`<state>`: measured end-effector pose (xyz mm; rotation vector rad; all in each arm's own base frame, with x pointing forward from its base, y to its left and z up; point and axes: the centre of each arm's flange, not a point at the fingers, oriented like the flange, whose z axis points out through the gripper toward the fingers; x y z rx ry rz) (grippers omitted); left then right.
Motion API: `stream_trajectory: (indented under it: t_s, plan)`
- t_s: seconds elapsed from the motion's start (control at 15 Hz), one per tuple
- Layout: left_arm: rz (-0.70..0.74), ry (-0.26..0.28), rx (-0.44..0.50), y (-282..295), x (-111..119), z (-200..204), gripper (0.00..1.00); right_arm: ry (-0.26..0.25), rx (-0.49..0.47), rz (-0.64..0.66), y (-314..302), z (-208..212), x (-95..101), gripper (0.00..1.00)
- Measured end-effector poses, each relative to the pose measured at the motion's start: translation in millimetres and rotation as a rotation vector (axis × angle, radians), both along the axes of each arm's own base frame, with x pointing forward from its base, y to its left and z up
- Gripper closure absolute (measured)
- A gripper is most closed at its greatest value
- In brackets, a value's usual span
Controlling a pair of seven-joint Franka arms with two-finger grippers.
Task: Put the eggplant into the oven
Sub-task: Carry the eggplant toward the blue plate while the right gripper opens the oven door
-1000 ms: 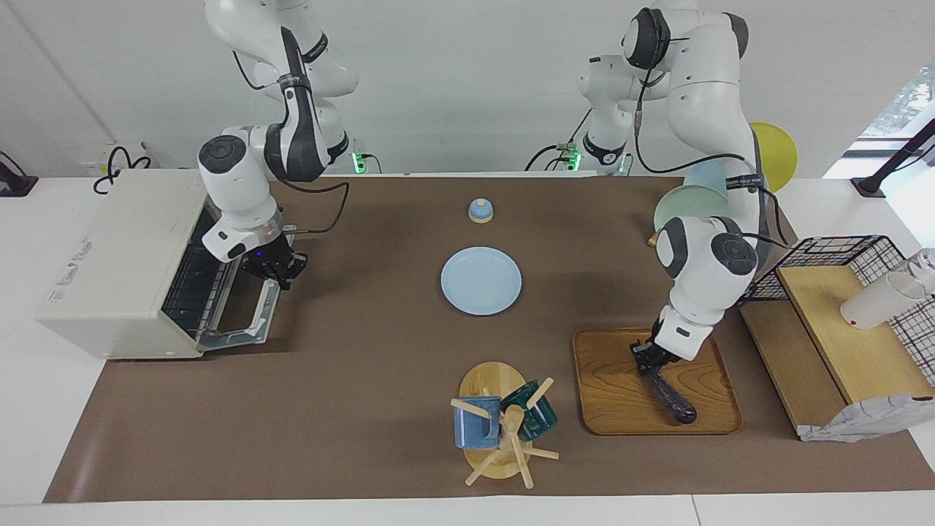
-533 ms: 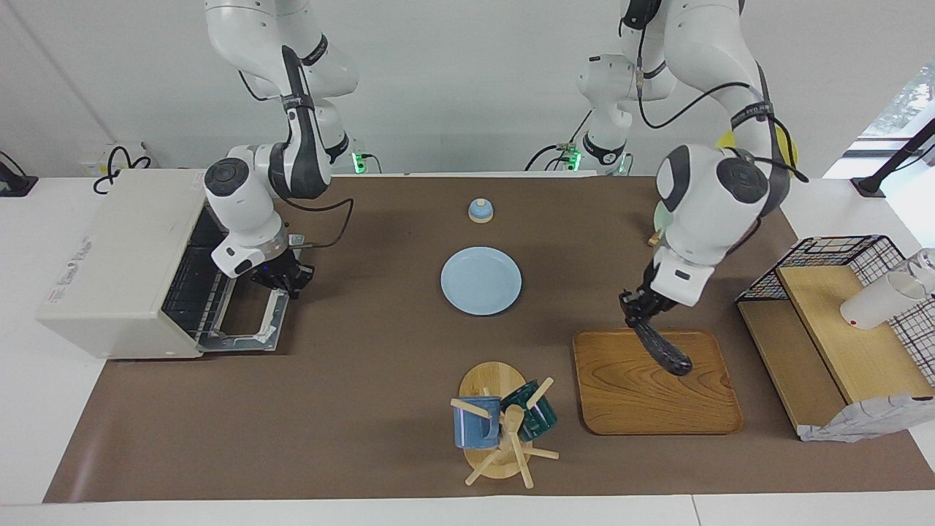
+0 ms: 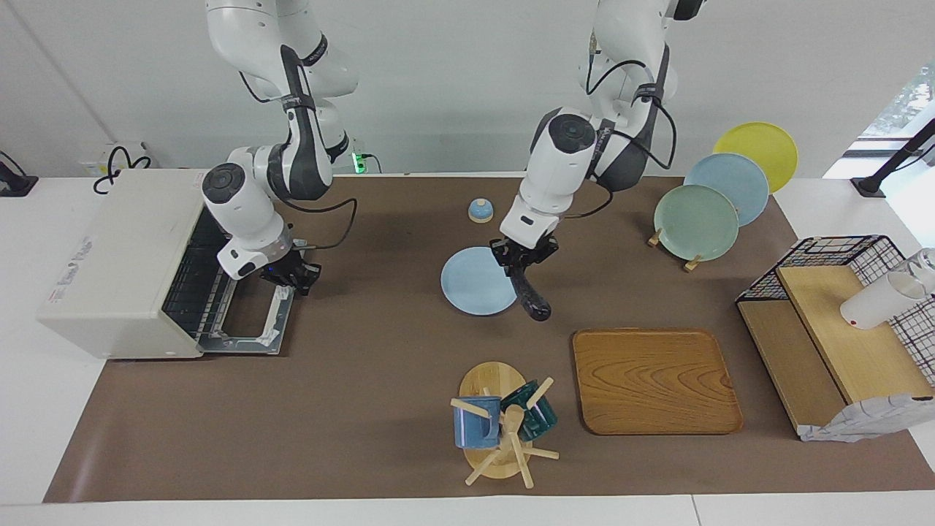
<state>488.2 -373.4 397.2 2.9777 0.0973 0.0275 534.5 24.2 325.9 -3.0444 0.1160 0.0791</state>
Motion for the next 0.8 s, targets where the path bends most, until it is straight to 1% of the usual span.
stream_trajectory:
  t_s: [0.13, 0.27, 0.4, 0.6, 0.67, 0.73, 0.8]
  plan:
    - [-0.015, -0.010, -0.004, -15.9, -24.9, -29.4, 0.75, 0.016, 0.008, 0.017, 9.4, 14.6, 5.0, 0.99]
    - [-0.027, -0.010, -0.003, -26.6, -42.0, -53.5, 0.75, 0.027, 0.012, 0.032, 16.3, 23.7, 7.6, 0.99]
    - [-0.036, -0.001, 0.004, -33.1, -48.9, -66.8, 0.75, 0.018, 0.015, 0.053, 27.8, 28.6, 9.7, 0.99]
    - [-0.035, 0.000, 0.006, -33.3, -48.7, -69.4, 0.75, 0.001, 0.018, 0.103, 55.1, 36.2, 11.4, 0.99]
    - [-0.035, 0.000, 0.006, -33.2, -48.6, -69.4, 0.75, -0.001, 0.015, 0.125, 68.5, 37.1, 9.9, 0.96]
    - [-0.037, 0.000, 0.006, -33.7, -49.1, -69.4, 0.75, 0.000, 0.006, 0.137, 78.9, 37.3, 8.1, 0.88]
    - [-0.038, 0.000, 0.005, -34.0, -49.2, -69.1, 0.67, 0.004, -0.005, 0.141, 84.5, 37.0, 6.6, 0.76]
